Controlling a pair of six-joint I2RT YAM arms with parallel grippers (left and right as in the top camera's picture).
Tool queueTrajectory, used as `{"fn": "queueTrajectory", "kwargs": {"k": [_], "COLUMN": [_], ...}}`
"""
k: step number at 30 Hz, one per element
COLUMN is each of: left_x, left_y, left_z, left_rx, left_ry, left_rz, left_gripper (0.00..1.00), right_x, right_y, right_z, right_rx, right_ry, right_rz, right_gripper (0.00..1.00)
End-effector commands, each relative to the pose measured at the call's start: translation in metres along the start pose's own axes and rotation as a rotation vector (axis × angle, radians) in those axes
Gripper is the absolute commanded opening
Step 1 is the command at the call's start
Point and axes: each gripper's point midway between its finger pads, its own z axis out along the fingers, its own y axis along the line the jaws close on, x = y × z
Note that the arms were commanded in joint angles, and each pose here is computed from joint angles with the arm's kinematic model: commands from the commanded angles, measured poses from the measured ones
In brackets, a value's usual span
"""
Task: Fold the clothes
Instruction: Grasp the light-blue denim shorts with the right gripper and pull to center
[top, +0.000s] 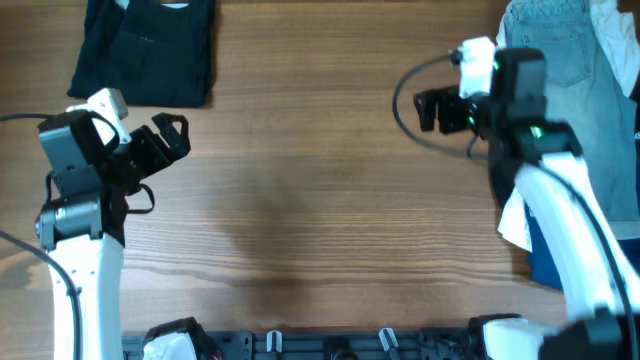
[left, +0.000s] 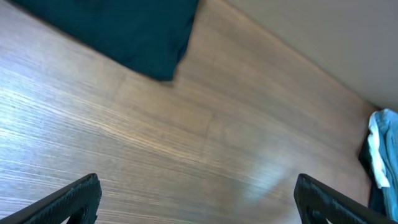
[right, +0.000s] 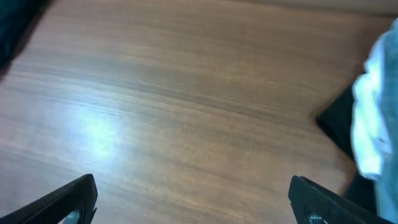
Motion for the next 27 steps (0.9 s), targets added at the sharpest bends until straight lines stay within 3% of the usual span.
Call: {"fn": "queueTrajectory", "kwargs": {"k": [1, 4, 6, 11, 16, 21, 27], "left_x": [0.002, 0.002, 0.001, 0.002, 0.003, 0.003, 0.002], "left_y": [0.001, 0.002, 0.001, 0.002, 0.002, 0.002, 0.002], "left_z": [0.009, 0.01, 0.01, 0.01, 0.01, 0.01, 0.01], "left_rx": [0.012, 0.012, 0.012, 0.012, 0.011, 0.011, 0.011], "left_ry": [0.038, 0.041, 0.037, 0.038, 0.042, 0.042, 0.041], "left_rz": [-0.019, -0.019, -0.018, -0.018, -0.02, -0.02, -0.019], "left_gripper": [1.0, 1.0, 1.0, 1.0, 1.0, 1.0, 1.0], "right_x": [0.006, 0.012, 0.02, 0.059, 0.103, 0.12, 0.119], "right_y": [-0.001, -0.038, -0.098, -0.217, -0.247, -0.251, -0.257], "right_z": [0.03, 0.037, 0.025, 0.019, 0.066, 0.087, 0.085], "right_rx": [-0.028, 0.105, 0.25, 0.432, 0.437, 0.424, 0.462], "right_ry": [0.051, 0.068, 0.067, 0.08, 0.152, 0.176, 0.17], "right_rz": [-0.003, 0.067, 0.194, 0.299, 0.351, 0.359, 0.356], "right_gripper": [1.0, 1.0, 0.96, 0.87, 0.75, 0.68, 0.25]}}
